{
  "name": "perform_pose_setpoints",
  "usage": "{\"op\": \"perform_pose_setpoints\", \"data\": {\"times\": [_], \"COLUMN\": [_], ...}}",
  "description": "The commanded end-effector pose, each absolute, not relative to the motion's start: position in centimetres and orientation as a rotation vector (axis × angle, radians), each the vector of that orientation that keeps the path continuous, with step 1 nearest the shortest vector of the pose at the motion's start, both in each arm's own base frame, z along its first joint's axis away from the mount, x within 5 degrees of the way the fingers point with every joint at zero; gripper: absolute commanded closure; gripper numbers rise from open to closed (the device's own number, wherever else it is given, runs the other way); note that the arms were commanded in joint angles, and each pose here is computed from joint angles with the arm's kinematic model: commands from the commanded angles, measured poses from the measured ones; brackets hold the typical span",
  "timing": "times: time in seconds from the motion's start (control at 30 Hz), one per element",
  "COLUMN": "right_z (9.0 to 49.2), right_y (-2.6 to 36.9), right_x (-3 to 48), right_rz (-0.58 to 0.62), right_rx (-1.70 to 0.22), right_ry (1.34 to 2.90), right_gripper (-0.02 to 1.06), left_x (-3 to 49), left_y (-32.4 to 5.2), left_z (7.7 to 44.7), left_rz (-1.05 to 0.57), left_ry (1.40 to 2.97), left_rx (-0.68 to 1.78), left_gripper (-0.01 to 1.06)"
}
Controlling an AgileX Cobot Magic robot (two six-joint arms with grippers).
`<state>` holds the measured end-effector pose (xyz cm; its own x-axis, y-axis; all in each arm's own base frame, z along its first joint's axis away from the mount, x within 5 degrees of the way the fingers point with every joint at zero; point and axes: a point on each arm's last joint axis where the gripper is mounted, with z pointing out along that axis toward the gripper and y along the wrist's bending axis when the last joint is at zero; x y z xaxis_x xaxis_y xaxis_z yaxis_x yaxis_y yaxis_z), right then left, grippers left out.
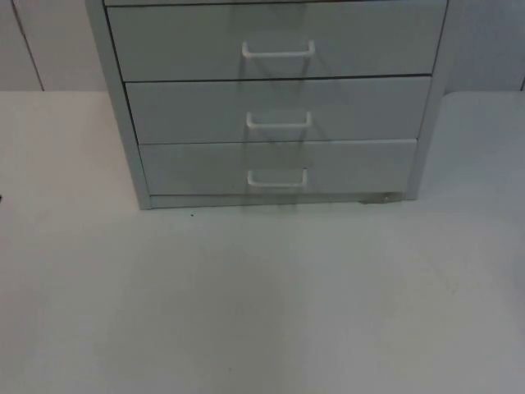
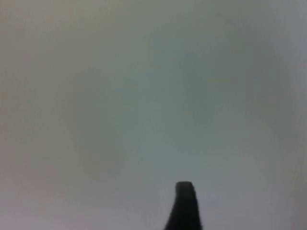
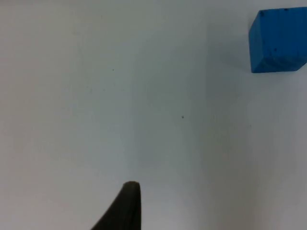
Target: Open the drawer with the left hand, place the block into the drawer with the right hand, then close the drawer with the left hand.
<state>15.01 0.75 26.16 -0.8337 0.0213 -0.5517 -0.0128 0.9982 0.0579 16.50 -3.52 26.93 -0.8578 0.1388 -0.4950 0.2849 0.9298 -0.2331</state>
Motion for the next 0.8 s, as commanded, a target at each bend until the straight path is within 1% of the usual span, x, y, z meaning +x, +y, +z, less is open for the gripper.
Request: {"op": "perform_pose_setpoints", "data": {"times": [0.0,0.03,0.07,0.17,0.2,0.33,0.37,0.5,0.53,0.63,0.67,0.77], "right_z": [26.3,26.3,26.3,26.3,26.3,26.3,26.3,26.3,26.3,26.3,26.3,26.3], "right_y": [0.7,0.7,0.7,0.7,0.7,0.7,0.7,0.7,0.7,0.7,0.7,0.7], "right_x": [15.1,15.1,15.1,15.1,15.1,15.1,15.1,15.1,15.1,15.1,15.1,15.1], "right_rz": [0.071,0.071,0.071,0.068,0.068,0.068,0.068,0.065,0.065,0.065,0.065,0.066], "right_rx": [-0.009,-0.009,-0.009,-0.011,-0.011,-0.011,-0.011,-0.012,-0.012,-0.012,-0.012,-0.012], "right_ry": [2.549,2.549,2.549,2.550,2.550,2.548,2.548,2.546,2.546,2.546,2.546,2.544], "right_gripper": [-0.01,-0.01,-0.01,-0.01,-0.01,-0.01,-0.01,-0.01,-0.01,-0.01,-0.01,-0.01], "left_x": [16.9,17.4,17.8,18.9,18.9,20.6,20.6,21.4,21.4,21.7,21.7,22.1], "left_y": [-4.7,-5.9,-6.7,-9.0,-9.0,-13.8,-13.8,-18.2,-18.2,-21.1,-21.1,-22.5], "left_z": [27.6,28.0,28.2,28.3,28.3,27.3,27.3,25.4,25.4,23.6,23.6,22.1], "left_rz": [-0.497,-0.557,-0.585,-0.616,-0.616,-0.589,-0.589,-0.427,-0.427,-0.291,-0.291,-0.139], "left_ry": [2.571,2.539,2.526,2.513,2.513,2.502,2.502,2.415,2.415,2.322,2.322,2.248], "left_rx": [0.409,0.504,0.562,0.690,0.690,0.977,0.977,1.280,1.280,1.419,1.419,1.483], "left_gripper": [0.50,0.57,0.60,0.59,0.59,0.58,0.58,0.59,0.59,0.59,0.59,0.58]}}
